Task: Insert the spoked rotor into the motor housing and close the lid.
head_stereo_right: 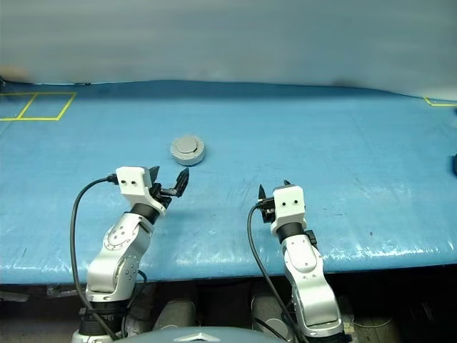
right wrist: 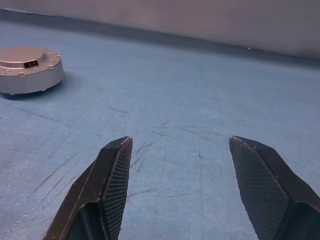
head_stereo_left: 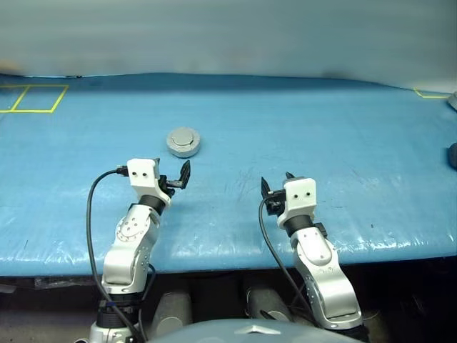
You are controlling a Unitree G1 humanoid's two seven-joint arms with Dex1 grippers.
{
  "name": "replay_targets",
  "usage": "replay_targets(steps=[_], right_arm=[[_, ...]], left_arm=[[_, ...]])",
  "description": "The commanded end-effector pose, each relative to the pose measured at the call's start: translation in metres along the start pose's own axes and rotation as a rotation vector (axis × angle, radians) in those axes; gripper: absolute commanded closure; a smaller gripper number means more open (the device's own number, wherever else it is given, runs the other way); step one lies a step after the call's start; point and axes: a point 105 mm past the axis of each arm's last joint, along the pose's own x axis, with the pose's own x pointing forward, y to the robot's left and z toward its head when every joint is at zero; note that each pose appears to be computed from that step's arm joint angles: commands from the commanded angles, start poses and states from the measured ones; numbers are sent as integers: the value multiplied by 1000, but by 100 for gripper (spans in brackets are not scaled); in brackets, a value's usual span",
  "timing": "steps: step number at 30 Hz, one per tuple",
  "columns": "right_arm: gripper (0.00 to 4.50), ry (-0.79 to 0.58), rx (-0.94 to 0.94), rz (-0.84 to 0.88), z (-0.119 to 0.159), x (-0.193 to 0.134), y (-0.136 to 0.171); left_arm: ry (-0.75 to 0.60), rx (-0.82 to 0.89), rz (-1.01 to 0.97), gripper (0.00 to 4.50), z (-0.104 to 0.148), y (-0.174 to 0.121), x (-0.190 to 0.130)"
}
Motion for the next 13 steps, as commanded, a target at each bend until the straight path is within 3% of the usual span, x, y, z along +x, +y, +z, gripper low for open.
replay_targets(steps=[1, 13], right_arm=[[127, -44, -5, -11, 10, 1, -3], [127, -40, -19, -2, 10, 1, -3]], left_arm=[[-61, 14, -18, 4, 14, -6, 2], [-68, 10, -26, 4, 14, -9, 4]])
